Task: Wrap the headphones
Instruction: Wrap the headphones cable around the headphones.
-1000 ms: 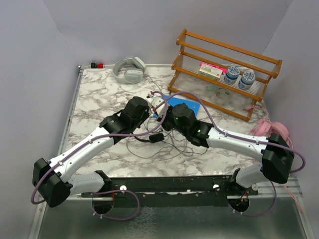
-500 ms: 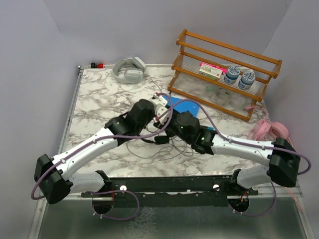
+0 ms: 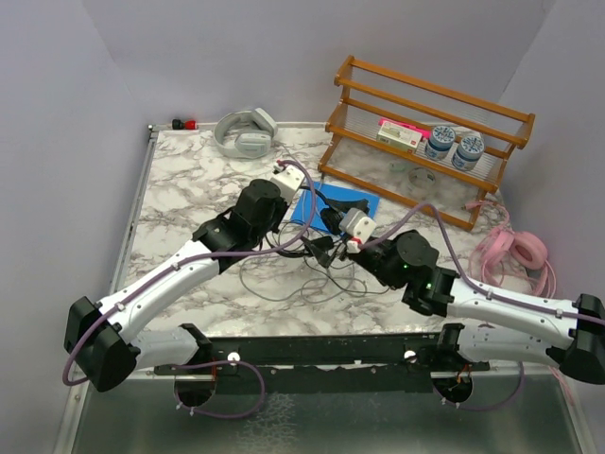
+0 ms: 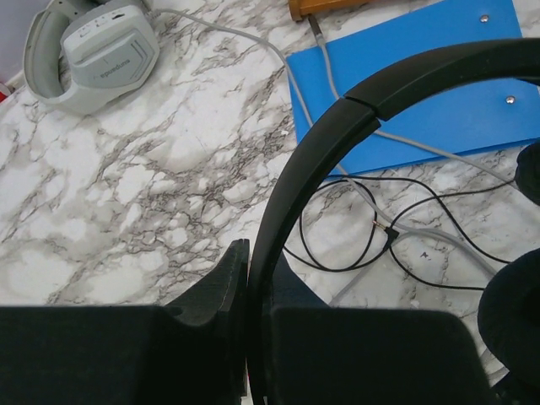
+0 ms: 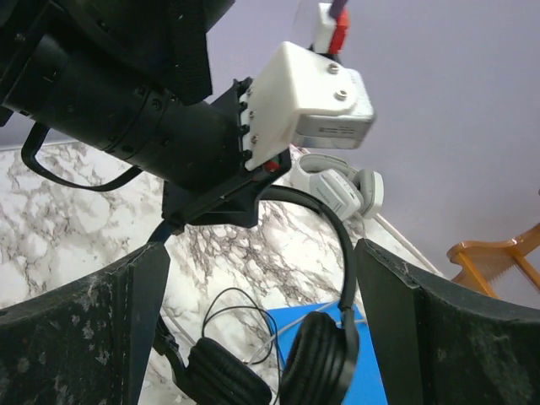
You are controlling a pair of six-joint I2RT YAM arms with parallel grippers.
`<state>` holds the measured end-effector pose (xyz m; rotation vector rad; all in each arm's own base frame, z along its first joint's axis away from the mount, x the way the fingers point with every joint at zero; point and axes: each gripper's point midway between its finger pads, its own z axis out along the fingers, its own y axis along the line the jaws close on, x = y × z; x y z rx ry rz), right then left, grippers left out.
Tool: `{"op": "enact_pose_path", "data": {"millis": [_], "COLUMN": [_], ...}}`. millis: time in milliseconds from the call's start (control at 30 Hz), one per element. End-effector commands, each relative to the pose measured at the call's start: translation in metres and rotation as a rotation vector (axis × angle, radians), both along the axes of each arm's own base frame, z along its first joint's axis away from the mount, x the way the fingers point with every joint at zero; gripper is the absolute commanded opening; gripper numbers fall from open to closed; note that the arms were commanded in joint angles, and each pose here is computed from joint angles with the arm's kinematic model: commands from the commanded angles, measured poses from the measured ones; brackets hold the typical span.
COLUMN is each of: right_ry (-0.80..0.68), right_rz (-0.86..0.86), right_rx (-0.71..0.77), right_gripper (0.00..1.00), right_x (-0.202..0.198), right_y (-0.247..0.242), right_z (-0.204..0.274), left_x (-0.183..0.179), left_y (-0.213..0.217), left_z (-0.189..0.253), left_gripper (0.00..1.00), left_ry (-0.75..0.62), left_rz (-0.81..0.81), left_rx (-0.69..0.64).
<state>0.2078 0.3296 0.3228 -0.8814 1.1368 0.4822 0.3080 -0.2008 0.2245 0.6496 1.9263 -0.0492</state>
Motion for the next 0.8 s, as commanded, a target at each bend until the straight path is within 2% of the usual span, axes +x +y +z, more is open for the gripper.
{"op": "enact_pose_path", "data": {"millis": [0,200,367,500,767], "right_ry": [0.027,0.113,0.316,0.413,0.455], "right_rz": [0.012,-0.075,-0.061,-0.023,-0.039], "right_rx": [0.096,0.178,0.295,0.358,0.401], "right_gripper": [0.96,0.97,0.97,0.96,0.90], "right_x": [-0.005,0.021,0.047,0.050,0.059], "right_y": [-0.014,-0.051,-0.077,-0.085,-0.085], "right_z": [0.010,0.001,-0.032,-0.060,-0.104], "left_x": [0.002,0.006,0.012,0.015,0.004], "left_y": [0.005,0.024,0.048,0.064,0.066], "left_z": [0.010,0.009,0.006,0.008,0.043], "left_gripper": [0.00,0.00,0.00,0.00,0.00], "left_ry": [0.017,0.057,0.113,0.151,0.165], "left_rz": [0.065,0.173,0.355,0.454,0.434], "left_rx": [-0.093,-0.156,-0.158,-0.174,-0.296]}}
